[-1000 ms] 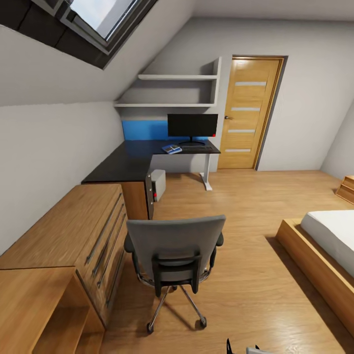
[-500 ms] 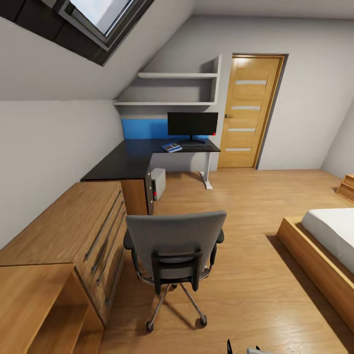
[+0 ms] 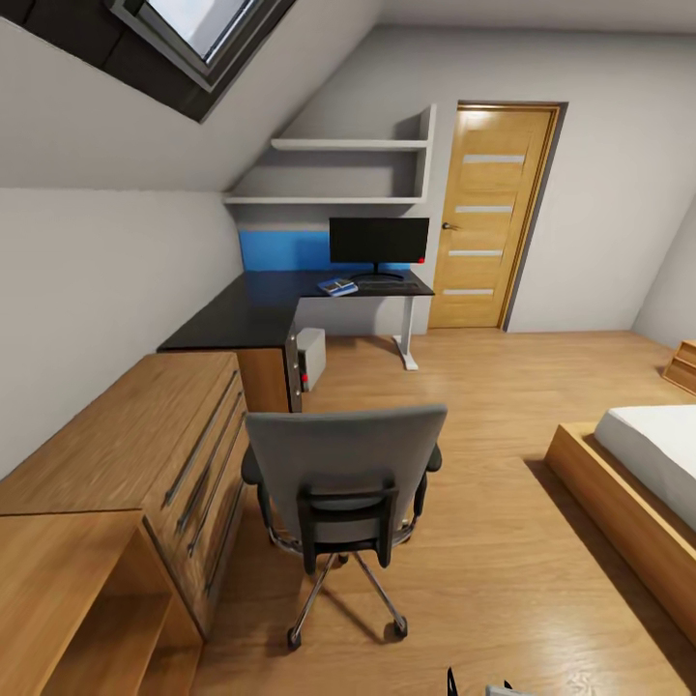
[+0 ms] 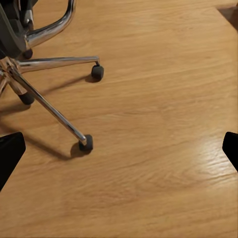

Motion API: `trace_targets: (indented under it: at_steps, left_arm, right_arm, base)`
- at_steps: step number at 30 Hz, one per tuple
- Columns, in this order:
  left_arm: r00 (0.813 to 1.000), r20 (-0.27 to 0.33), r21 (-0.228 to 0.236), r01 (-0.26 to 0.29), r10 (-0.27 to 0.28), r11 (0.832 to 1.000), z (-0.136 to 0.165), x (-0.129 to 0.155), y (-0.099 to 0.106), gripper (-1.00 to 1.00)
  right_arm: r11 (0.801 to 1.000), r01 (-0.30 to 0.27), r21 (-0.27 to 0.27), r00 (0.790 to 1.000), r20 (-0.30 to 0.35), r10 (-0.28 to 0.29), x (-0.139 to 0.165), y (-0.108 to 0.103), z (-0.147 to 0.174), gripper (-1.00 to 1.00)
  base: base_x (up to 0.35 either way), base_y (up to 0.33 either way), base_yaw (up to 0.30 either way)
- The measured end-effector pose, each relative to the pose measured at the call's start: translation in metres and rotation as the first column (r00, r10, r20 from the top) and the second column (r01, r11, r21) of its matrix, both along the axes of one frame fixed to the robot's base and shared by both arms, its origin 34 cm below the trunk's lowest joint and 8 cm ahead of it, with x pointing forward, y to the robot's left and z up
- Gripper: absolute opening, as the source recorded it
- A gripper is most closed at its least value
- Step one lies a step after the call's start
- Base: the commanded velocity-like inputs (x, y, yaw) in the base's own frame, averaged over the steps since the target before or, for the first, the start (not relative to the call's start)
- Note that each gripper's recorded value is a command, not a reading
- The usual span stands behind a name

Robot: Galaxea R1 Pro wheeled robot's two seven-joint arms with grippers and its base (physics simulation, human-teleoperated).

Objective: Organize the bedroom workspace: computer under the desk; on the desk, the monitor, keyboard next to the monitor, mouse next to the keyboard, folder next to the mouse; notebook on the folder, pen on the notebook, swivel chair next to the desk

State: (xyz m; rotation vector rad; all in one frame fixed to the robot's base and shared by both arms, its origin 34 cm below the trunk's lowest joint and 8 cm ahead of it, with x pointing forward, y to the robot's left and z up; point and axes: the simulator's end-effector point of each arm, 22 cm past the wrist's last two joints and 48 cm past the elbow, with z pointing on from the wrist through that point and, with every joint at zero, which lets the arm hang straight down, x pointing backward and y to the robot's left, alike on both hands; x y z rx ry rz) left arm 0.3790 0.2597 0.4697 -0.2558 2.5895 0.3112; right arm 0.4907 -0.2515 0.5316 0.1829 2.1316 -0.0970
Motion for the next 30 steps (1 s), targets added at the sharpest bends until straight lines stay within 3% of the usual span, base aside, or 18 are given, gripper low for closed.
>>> trace_targets:
  at_steps: [18, 19, 20, 21, 22, 23, 26, 28, 30]
  left_arm:
    - [1.000, 0.001, -0.002, 0.000, 0.000, 1.000, -0.032, -0.002, -0.001, 1.00]
    - [1.000, 0.018, -0.022, 0.001, -0.001, 1.000, -0.031, 0.006, -0.014, 1.00]
    - [0.997, -0.064, -0.059, 0.030, -0.034, 0.998, -0.030, 0.028, -0.032, 1.00]
    - [0.998, 0.038, -0.057, 0.043, -0.041, 0.997, -0.002, 0.112, -0.033, 1.00]
    - [0.996, 0.084, -0.057, 0.047, -0.042, 0.997, 0.014, 0.150, -0.034, 1.00]
    - [0.998, 0.054, -0.068, 0.037, -0.033, 0.997, 0.006, 0.140, -0.035, 1.00]
    - [0.996, 0.091, -0.108, 0.002, 0.008, 0.994, 0.026, 0.192, -0.037, 1.00]
    - [0.997, 0.079, -0.128, -0.004, 0.014, 0.992, 0.039, 0.222, -0.040, 1.00]
    - [0.997, 0.074, -0.135, 0.001, 0.009, 0.991, 0.047, 0.241, -0.040, 1.00]
  right_arm:
    - [1.000, 0.000, -0.001, 1.000, 0.001, 0.000, -0.002, 0.000, -0.032, 1.00]
    - [1.000, -0.002, 0.000, 1.000, 0.004, 0.002, -0.002, 0.000, -0.034, 1.00]
    - [1.000, 0.011, 0.007, 1.000, 0.029, -0.012, 0.034, -0.001, -0.022, 1.00]
    - [1.000, 0.000, 0.005, 0.999, 0.049, 0.000, 0.057, 0.001, -0.014, 1.00]
    - [1.000, 0.002, 0.005, 0.999, 0.045, -0.002, 0.066, 0.000, -0.014, 1.00]
    - [1.000, -0.005, 0.002, 1.000, 0.031, 0.005, 0.085, 0.001, -0.011, 1.00]
    - [1.000, -0.024, -0.003, 0.999, -0.024, 0.024, 0.148, 0.003, 0.006, 1.00]
    - [0.999, -0.036, -0.006, 0.998, -0.046, 0.035, 0.187, 0.005, 0.024, 1.00]
    - [0.999, -0.040, -0.006, 0.998, -0.057, 0.040, 0.206, 0.005, 0.033, 1.00]
  base:
    - [0.000, 0.000, 0.000]
    - [0.000, 0.000, 0.000]
    - [0.000, 0.000, 0.000]
    - [0.000, 0.000, 0.000]
    - [0.000, 0.000, 0.000]
    - [0.000, 0.000, 0.000]
    - [0.000, 0.000, 0.000]
    - [0.000, 0.000, 0.000]
    - [0.000, 0.000, 0.000]
